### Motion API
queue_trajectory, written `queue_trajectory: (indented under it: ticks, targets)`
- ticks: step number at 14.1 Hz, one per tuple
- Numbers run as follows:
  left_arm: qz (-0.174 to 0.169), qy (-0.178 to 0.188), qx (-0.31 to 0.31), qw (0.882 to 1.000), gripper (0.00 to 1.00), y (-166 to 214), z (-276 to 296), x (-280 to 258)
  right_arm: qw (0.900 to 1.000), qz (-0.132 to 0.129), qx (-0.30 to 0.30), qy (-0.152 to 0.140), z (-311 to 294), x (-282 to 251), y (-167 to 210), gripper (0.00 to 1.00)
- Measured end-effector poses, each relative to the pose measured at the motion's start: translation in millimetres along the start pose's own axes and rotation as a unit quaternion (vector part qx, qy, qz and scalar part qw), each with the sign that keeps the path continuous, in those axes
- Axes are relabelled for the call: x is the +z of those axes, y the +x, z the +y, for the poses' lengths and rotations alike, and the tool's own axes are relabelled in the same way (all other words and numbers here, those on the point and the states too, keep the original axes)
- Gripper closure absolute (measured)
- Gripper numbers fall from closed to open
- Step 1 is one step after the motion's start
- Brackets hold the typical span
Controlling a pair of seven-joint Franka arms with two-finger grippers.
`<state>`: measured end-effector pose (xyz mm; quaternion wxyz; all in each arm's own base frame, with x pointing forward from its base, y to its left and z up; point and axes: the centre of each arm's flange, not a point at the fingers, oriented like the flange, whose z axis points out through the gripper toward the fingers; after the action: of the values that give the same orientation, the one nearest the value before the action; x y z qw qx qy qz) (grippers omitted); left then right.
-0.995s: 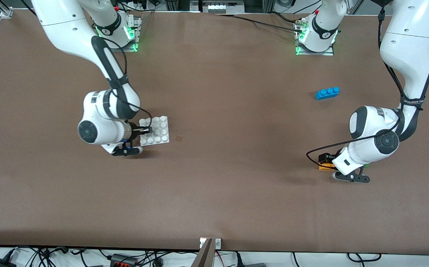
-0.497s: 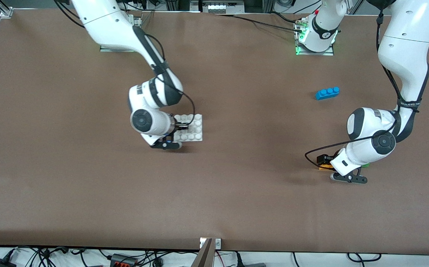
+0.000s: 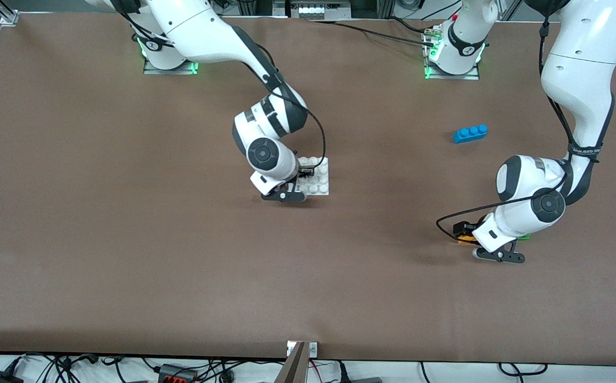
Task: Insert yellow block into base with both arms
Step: 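Slide the base toward the table middle with the right gripper while the left holds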
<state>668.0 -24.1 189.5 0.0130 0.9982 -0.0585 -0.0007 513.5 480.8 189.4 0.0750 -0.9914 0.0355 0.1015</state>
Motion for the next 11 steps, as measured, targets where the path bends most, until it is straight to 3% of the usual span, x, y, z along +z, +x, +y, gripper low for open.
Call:
queue_trajectory:
  ticks: [1, 4, 8, 9, 10, 11]
  targets:
    - [0.003, 0.0, 0.0, 1.0, 0.03, 1, 0, 0, 1.0, 0.009, 0.002, 0.006, -11, 3, -8, 0.48]
    - [0.006, 0.0, 0.0, 1.0, 0.27, 1, -1, -1, 0.999, 0.028, 0.007, 0.022, -38, 13, -29, 0.48]
    - [0.009, 0.0, 0.0, 1.0, 0.32, 3, 0, -2, 0.999, 0.029, 0.013, 0.029, -47, 15, -30, 0.45]
    - [0.009, -0.001, 0.001, 1.0, 0.32, 3, 2, -3, 0.999, 0.025, 0.014, 0.027, -46, 14, -29, 0.4]
    - [0.007, -0.002, 0.003, 1.0, 0.32, 4, 5, -5, 1.0, 0.015, 0.014, 0.019, -45, 9, -29, 0.34]
    - [0.004, -0.004, 0.006, 1.0, 0.32, 4, 9, -8, 1.0, 0.003, 0.014, 0.011, -45, -4, -27, 0.34]
